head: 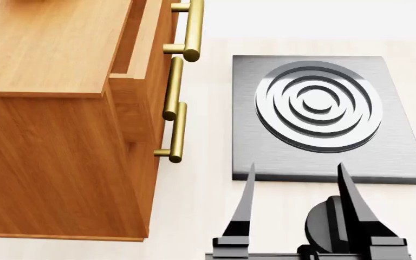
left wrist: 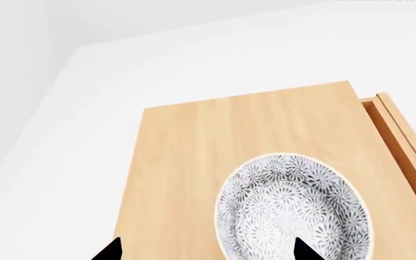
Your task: Pick the akita bowl on the wooden cabinet and place it on the plate.
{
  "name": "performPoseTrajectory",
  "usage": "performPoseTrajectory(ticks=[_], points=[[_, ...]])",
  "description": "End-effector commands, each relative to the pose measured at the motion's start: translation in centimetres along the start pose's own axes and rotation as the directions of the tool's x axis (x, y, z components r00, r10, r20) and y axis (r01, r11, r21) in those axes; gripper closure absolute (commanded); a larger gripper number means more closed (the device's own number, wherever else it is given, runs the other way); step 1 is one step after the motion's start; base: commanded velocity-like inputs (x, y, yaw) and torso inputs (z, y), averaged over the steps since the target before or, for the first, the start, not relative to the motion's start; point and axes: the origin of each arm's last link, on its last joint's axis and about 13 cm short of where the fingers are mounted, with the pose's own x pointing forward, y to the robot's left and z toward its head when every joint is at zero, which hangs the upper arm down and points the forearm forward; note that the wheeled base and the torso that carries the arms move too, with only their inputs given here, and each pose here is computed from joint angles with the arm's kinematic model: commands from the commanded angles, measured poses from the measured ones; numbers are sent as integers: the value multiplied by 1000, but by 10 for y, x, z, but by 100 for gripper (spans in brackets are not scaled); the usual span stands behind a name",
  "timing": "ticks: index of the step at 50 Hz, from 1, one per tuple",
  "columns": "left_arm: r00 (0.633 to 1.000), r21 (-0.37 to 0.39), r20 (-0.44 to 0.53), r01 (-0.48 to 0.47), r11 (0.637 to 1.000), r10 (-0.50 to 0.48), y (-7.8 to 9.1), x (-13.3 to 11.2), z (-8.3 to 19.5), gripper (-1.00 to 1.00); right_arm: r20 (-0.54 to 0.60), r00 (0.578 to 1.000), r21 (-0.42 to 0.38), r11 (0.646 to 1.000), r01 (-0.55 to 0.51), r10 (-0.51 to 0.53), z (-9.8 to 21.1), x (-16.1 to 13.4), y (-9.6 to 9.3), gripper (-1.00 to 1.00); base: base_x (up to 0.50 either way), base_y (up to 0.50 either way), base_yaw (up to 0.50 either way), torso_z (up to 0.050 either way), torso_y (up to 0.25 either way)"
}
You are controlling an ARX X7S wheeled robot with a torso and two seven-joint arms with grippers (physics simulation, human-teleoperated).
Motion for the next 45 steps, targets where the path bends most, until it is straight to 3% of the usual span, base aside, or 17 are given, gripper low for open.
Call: performPoseTrajectory(ticks=[1,16,45], points=[[1000,-8,5,-7,1000,7,-1,9,-6,-100,-10,1000,-3,1000,1,-1,-4,0,0,-100,0,0,0,0,0],[996,-25,-61,68,997,-70,-7,28,-24,-100,-25,1000,-1,1000,0,0,-8,1,0,-100,0,0,0,0,0],[990,-25,-109,90,996,-92,-13,56,-51,-100,-57,998,-15,1000,3,-4,-18,2,0,-100,0,0,0,0,-1]])
